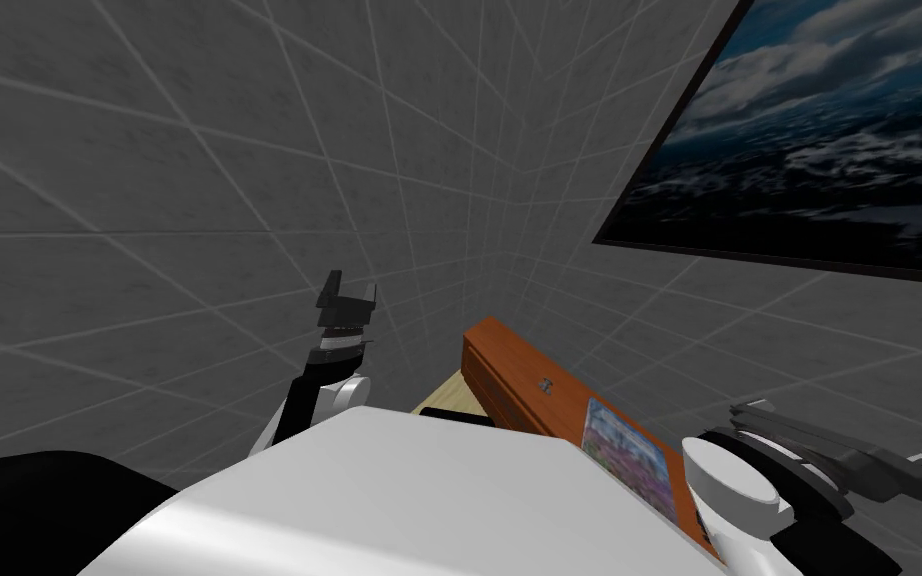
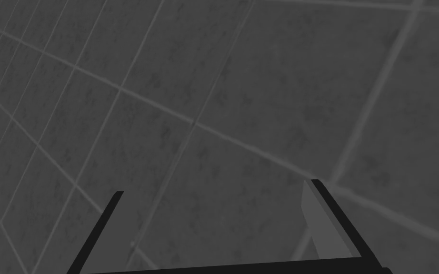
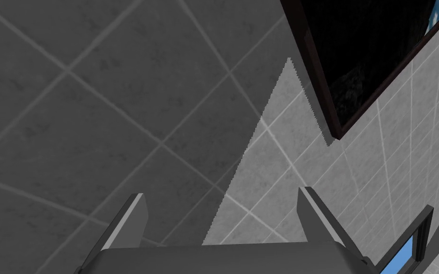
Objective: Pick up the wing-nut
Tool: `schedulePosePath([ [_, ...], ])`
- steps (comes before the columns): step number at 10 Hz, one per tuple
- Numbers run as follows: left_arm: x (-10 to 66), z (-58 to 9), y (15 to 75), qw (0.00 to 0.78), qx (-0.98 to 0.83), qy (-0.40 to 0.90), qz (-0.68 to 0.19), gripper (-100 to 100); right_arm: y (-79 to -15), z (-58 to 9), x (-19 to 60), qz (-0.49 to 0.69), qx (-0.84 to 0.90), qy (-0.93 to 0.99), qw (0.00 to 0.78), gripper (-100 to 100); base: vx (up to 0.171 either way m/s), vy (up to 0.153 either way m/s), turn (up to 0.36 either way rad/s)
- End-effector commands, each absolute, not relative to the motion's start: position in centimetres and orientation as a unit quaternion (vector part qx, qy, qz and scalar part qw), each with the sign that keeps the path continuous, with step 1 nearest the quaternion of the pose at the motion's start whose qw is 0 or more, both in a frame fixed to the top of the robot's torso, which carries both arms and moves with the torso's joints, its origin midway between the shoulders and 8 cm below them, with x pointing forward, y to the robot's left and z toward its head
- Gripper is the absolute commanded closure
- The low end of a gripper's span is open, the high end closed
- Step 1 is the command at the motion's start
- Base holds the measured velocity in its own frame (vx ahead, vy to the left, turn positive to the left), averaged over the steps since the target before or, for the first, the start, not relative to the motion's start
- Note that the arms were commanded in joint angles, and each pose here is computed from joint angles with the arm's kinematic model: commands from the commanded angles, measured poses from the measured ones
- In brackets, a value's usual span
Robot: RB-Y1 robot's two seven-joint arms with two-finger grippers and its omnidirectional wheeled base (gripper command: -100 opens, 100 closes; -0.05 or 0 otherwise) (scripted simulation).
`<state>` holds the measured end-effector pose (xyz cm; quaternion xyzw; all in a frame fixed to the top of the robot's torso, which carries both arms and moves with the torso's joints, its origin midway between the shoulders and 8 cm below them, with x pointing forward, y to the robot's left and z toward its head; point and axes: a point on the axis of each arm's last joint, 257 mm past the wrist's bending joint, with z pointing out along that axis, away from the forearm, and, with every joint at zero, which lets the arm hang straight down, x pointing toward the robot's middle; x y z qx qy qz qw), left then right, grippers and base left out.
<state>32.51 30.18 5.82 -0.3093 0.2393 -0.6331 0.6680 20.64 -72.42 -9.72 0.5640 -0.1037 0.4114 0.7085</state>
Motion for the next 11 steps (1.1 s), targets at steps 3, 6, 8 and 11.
schedulePosePath([
  [3,32.5,5.8,30.2,0.668,-0.309,0.239,-0.633,0,-74.1,-11.5,19.2,0.404,0.584,-0.142,0.690,-100,-0.018,-0.024,0.063],
  [6,32.5,5.8,30.2,0.668,-0.309,0.239,-0.633,0,-76.4,-13.2,17.0,0.377,0.600,-0.174,0.684,-100,-0.030,-0.032,0.189],
  [8,32.5,5.8,30.2,0.668,-0.309,0.239,-0.633,0,-78.3,-13.9,15.0,0.352,0.607,-0.196,0.685,-100,-0.023,-0.012,0.167],
  [11,32.5,5.8,30.2,0.668,-0.309,0.239,-0.633,0,-78.6,-15.6,14.5,0.357,0.619,-0.223,0.663,-100,-0.026,-0.026,0.053],
])
